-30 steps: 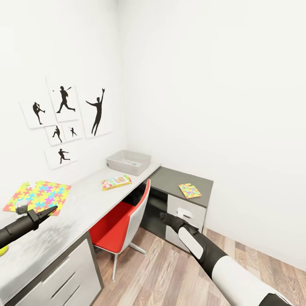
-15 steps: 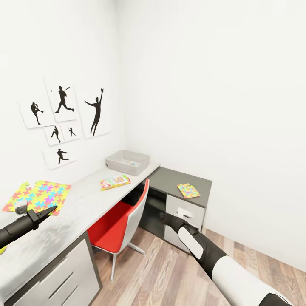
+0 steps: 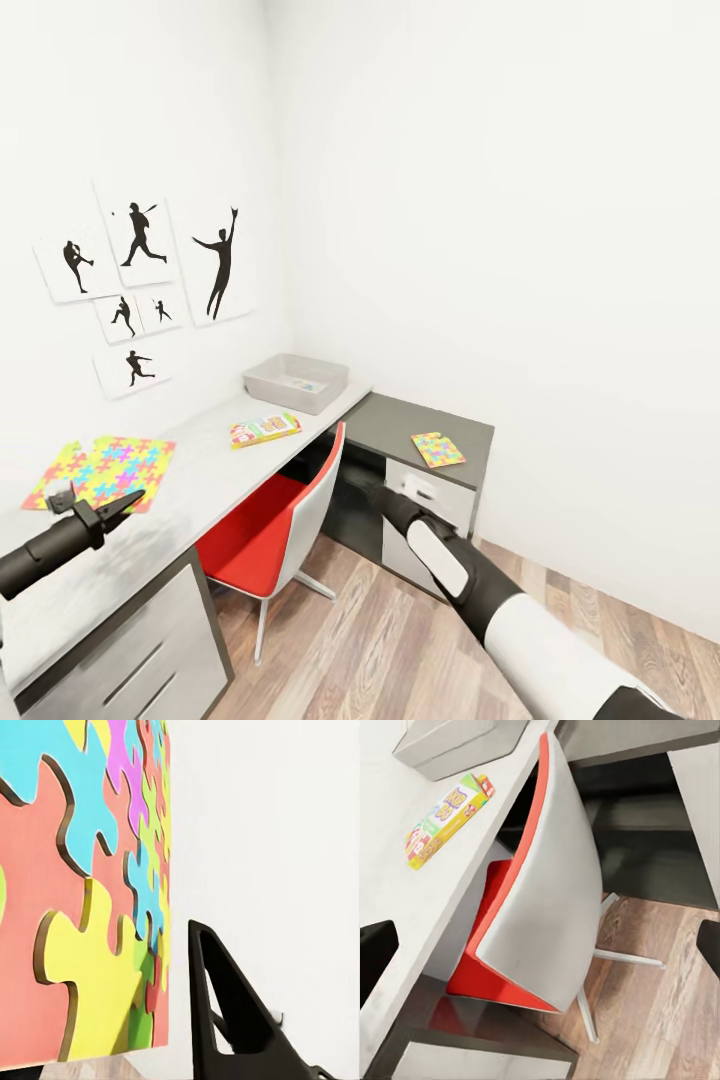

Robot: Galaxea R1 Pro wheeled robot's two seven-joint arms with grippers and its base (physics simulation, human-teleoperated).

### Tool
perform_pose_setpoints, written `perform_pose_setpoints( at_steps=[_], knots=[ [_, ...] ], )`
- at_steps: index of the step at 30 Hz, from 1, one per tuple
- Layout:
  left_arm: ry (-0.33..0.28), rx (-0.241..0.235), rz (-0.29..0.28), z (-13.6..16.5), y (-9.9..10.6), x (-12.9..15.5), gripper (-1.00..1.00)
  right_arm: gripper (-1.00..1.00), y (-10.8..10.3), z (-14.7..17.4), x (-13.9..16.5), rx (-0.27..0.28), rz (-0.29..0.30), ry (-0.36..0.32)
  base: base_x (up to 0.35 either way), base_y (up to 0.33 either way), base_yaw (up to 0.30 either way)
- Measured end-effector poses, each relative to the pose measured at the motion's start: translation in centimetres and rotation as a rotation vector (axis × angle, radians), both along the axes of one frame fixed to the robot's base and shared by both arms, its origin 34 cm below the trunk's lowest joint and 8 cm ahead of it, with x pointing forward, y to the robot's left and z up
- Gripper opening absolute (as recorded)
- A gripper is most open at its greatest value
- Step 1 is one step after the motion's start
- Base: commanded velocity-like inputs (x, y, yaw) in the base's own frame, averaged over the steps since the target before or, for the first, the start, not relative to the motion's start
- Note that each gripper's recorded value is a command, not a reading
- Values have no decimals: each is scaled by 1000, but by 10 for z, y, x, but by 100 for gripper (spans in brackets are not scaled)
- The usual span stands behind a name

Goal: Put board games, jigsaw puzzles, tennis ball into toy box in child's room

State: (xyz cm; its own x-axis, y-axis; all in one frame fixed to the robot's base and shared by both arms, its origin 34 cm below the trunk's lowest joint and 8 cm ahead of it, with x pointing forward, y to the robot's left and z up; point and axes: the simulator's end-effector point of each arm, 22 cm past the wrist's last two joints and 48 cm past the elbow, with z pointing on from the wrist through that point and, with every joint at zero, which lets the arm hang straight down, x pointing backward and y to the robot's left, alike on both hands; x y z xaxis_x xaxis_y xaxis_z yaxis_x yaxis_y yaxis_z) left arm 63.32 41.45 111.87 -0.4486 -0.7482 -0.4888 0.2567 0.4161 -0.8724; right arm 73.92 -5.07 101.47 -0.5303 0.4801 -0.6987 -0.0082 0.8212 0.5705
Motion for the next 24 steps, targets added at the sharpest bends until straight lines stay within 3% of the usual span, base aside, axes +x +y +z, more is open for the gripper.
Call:
perform_pose_setpoints(
  at_steps=[7, 15, 24],
  knots=[
    [5, -40, -21, 5, -1, -3, -100, 100, 22, 22, 0, 77, 36, -23, 0, 0, 0],
    [5, -83, -53, 12, -7, -5, -100, 100, 32, 29, -3, 84, 75, -16, 0, 0, 0],
    [12, -78, -98, 18, -20, 0, -100, 100, 37, 43, -4, 87, 104, -21, 0, 0, 0]
  ],
)
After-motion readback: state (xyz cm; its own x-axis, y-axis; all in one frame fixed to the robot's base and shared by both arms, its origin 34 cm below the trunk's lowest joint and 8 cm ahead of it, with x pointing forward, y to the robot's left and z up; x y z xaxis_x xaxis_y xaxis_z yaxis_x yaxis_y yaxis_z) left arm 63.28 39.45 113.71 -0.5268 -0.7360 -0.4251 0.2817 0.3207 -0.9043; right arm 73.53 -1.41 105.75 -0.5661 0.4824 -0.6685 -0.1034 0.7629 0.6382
